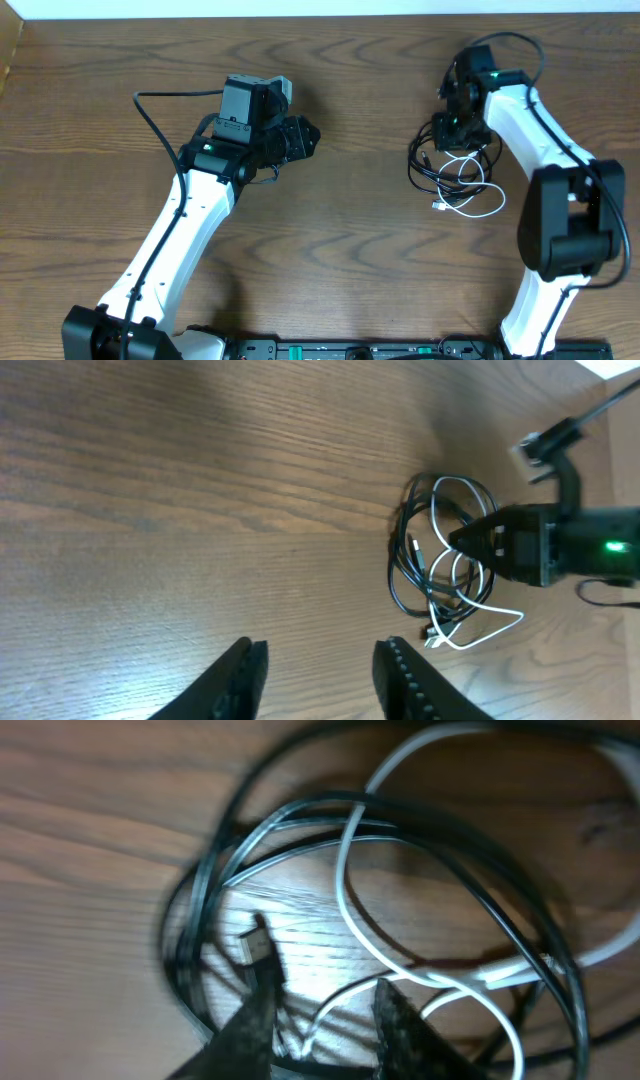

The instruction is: Untangle cables

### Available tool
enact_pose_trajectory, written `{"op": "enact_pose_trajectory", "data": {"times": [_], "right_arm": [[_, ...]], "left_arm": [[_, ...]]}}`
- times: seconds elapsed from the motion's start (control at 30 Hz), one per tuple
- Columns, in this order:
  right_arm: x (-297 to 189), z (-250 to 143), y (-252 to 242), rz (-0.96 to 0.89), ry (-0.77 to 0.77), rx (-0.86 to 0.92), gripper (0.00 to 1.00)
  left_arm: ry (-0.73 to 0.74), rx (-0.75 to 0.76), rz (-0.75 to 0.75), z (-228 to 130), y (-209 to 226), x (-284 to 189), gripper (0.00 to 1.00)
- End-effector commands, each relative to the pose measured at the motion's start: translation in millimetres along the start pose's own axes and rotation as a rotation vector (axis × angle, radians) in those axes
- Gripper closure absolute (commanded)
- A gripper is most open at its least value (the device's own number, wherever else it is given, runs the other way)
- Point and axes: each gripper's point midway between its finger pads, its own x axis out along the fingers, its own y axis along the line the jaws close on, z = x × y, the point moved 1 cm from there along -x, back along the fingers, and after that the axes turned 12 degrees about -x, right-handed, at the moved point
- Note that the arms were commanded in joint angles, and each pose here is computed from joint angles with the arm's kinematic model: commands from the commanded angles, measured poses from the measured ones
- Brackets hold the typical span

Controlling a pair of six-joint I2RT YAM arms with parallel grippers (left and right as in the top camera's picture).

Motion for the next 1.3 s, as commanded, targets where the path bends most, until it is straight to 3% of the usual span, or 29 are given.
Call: {"op": "enact_pose_trajectory", "data": {"times": [0.0,0.5,0.77,1.0,1.27], "right_arm": [[16.4,-5.3,-2.4,-0.015,0.038,-0.045,0.77],[58.7,-23.9,9.7,-0.002,0.16,-0.054,0.8],[36.7,-15.0,65.5,0.37,0.126,0.024,0.76],[-5.3,-4.9,33.5,0.178,0.106,0.19,0.76],[-66.1,-11.9,-9.6,-0.137,0.018,0.538,0.76]], "left_arm": [[0.007,0.023,-0.016,0.5,-4.9,0.1,0.55],[0.02,0.061,-0.005,-2.8,-2.0,0.2,0.47],[0.056,0.117,0.02,-11.1,4.8,-0.2,0.47],[0.073,0.175,0.028,-15.2,6.9,-0.3,0.47],[0.1,0.179,0.046,-21.2,11.7,-1.0,0.46]]}}
